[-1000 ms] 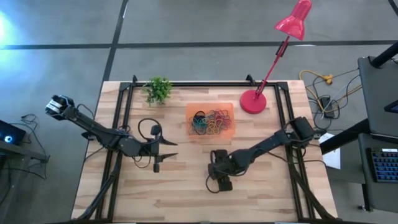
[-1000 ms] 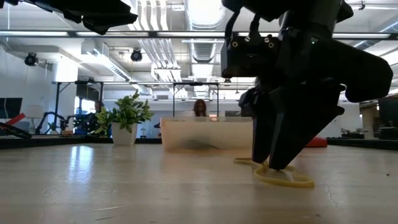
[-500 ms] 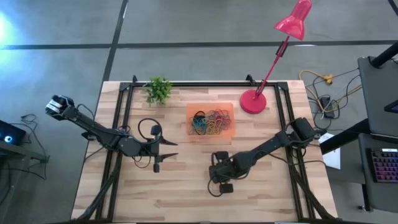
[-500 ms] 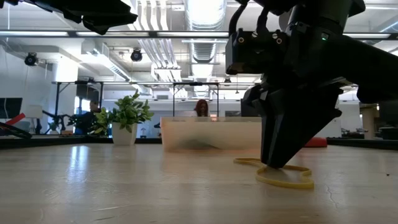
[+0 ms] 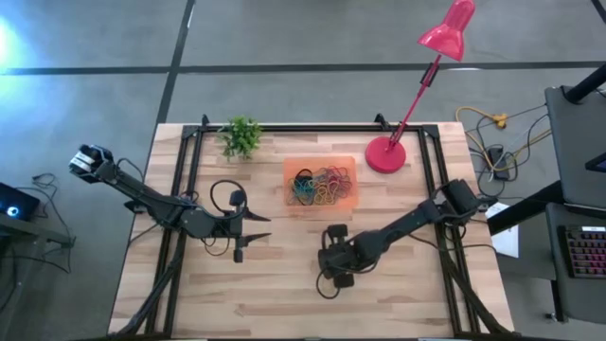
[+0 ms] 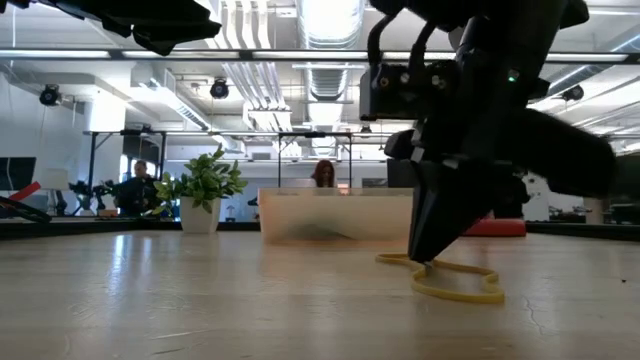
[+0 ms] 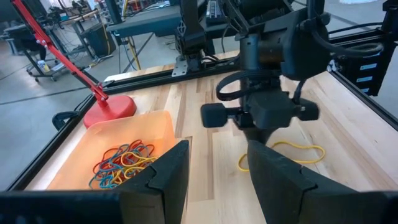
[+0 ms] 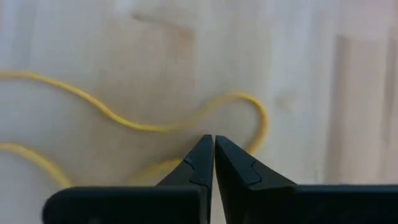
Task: Pick and place rubber bands into bin
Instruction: Put the yellow rubber band into the bin
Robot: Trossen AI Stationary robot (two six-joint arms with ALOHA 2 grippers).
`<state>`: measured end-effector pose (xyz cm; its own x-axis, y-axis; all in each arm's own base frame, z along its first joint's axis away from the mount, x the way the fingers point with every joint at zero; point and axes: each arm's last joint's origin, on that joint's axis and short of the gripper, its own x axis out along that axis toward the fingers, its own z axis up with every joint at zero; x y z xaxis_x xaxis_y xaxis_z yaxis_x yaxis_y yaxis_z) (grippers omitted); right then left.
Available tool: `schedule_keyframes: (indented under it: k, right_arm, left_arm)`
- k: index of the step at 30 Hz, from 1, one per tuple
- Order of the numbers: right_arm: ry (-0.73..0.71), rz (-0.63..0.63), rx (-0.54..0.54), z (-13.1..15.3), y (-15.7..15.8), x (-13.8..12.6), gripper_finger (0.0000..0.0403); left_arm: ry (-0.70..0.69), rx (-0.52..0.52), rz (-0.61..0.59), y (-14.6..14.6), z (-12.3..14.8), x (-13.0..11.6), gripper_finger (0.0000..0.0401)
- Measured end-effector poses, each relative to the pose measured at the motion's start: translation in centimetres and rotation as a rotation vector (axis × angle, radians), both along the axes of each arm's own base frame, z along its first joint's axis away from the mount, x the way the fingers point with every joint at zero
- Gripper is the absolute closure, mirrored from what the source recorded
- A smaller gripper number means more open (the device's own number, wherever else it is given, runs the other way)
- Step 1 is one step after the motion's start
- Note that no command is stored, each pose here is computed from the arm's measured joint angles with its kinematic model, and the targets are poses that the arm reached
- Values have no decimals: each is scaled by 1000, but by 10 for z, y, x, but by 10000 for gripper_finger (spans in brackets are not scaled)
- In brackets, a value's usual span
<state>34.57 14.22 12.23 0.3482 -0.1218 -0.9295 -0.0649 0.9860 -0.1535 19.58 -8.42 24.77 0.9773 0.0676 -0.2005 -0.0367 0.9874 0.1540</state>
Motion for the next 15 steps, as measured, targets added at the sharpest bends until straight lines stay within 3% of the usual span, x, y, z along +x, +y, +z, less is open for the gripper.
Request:
schedule_keyframes:
  k: [7, 15]
  right_arm:
    - [-68, -41, -24, 31, -5, -7, 395]
    - [-15, -55, 87, 25, -5, -12, 373]
  left_arm:
    - [-2, -2, 0, 0, 0, 0, 253]
    - [-4, -2, 0, 0, 0, 0, 253]
